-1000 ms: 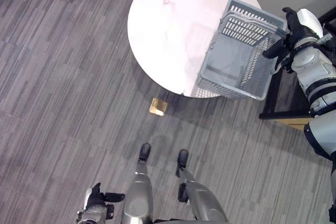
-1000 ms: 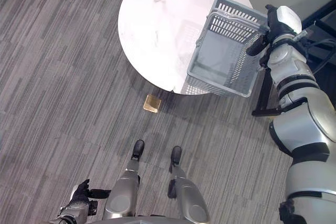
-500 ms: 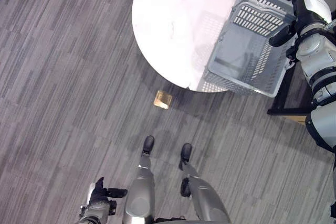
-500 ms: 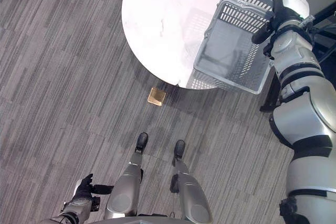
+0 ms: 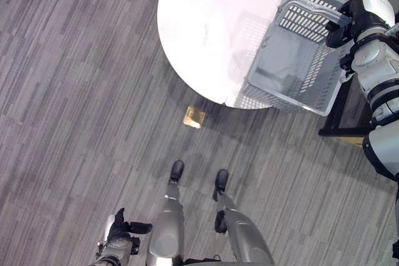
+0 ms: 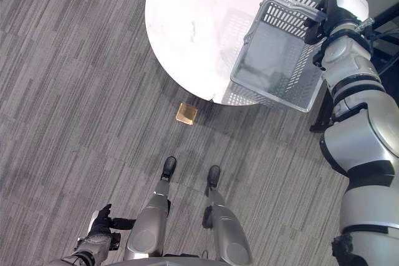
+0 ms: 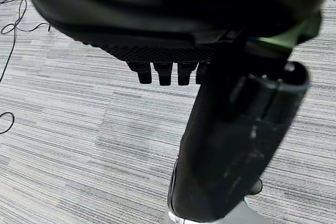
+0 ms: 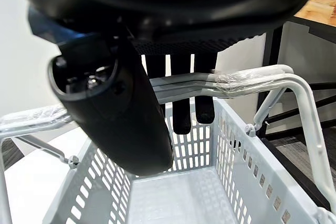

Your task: Get the vegetables into the basket

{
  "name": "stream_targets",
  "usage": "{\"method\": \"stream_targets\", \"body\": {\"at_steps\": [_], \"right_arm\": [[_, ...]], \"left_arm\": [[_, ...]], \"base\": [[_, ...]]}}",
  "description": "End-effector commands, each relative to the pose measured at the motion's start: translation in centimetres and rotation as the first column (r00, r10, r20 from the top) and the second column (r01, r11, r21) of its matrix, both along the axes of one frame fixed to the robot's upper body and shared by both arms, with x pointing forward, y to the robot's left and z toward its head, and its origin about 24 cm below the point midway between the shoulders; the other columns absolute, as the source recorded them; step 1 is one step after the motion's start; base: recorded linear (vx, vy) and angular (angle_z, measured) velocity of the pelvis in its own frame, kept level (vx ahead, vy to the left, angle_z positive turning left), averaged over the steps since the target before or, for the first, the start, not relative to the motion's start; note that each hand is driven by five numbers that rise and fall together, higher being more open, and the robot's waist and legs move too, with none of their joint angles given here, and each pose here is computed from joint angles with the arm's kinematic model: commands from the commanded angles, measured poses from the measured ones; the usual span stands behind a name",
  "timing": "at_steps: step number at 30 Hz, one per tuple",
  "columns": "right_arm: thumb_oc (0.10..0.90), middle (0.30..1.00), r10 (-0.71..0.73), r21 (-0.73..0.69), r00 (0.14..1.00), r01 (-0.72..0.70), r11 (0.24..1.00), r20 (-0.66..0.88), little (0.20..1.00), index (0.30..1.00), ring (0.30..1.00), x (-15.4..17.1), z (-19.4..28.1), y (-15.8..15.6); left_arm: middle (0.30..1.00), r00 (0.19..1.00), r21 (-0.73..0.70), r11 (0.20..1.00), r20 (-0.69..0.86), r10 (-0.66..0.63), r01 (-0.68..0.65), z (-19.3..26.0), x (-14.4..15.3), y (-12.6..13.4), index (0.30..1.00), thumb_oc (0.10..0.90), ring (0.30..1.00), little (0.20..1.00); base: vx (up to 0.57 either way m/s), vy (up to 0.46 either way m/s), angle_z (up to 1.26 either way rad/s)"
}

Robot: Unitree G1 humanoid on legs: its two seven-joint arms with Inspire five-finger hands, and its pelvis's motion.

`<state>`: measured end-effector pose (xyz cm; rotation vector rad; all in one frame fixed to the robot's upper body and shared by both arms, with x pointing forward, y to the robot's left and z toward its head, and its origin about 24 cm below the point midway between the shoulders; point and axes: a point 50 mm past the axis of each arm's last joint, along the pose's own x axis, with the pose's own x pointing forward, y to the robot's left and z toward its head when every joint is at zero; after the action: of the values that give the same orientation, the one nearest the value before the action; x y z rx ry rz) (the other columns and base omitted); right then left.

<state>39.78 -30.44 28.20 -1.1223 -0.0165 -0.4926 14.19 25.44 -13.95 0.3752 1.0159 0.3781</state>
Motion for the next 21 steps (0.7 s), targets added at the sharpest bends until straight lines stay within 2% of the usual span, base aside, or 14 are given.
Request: {"method": "stream_targets", "body": {"at_steps": [1,10,12,21], "right_arm": [[0.400,0.300,0.031,-0.100,0.978,-0.010,0.995,0.208,0.300,0.300,0.300,-0.6,6.9,1.9],[0.400,0.300,0.110,-0.160,0.986,-0.089,0.983,0.128,0.300,0.300,0.300,0.6,4.3,3.9],[0.400,0.300,0.166,-0.214,0.980,-0.140,0.967,0.107,0.300,0.300,0.300,0.8,3.6,5.0],[0.400,0.300,0.366,-0.230,0.924,-0.335,0.914,0.108,0.300,0.300,0.300,-0.7,1.6,6.8]], "left_arm": [[1.000,0.999,0.069,0.997,-0.038,0.032,-0.029,0.2,-1.0,1.7,1.000,0.900,1.000,1.000],[1.000,0.998,0.057,0.998,-0.058,0.014,-0.011,0.0,-1.5,1.7,1.000,0.900,1.000,1.000],[1.000,0.997,0.059,0.998,-0.083,0.005,0.000,-0.1,-2.0,1.8,1.000,0.900,1.000,1.000],[1.000,0.990,0.020,0.999,-0.136,0.040,-0.037,-0.7,-3.6,1.6,1.000,0.900,1.000,1.000]], "base": [[0.00,0.000,0.00],[0.05,0.026,-0.03],[0.09,0.063,-0.20],[0.07,0.075,-0.23]]}}
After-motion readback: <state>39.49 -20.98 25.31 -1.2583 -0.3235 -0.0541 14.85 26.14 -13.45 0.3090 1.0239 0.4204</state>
